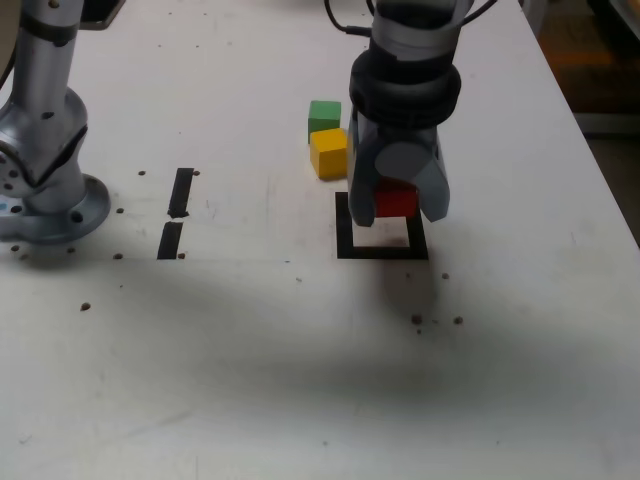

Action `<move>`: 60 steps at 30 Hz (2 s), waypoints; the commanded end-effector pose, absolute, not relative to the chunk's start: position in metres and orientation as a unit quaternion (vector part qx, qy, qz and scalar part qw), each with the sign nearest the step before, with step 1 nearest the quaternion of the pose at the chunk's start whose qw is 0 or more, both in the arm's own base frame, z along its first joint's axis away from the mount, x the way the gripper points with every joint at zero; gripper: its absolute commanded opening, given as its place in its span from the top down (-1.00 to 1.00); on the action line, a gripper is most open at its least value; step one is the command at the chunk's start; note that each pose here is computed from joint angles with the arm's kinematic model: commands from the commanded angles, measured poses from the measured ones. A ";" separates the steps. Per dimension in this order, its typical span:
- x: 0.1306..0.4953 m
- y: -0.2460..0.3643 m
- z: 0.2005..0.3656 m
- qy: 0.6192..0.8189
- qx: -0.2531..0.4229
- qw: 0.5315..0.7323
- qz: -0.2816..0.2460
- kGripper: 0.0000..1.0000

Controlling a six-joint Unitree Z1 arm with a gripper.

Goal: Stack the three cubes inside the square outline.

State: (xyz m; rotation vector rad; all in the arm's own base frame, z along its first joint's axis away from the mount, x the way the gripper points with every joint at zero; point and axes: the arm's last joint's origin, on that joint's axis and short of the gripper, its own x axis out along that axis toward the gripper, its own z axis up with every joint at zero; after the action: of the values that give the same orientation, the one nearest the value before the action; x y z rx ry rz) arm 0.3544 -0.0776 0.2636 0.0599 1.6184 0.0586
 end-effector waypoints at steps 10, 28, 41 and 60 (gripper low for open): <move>0.357 -0.055 0.244 0.727 0.007 0.684 0.051 0.78; 0.358 -0.052 0.219 0.736 -0.005 0.676 0.033 0.59; 0.355 -0.054 0.212 0.740 -0.008 0.673 0.005 -0.13; 0.344 -0.047 0.241 0.724 0.066 0.687 -0.004 -0.99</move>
State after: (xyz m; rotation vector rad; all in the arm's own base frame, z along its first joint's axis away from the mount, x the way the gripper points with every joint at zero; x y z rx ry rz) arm 0.3483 -0.0491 0.2281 0.1375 1.6425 -0.0291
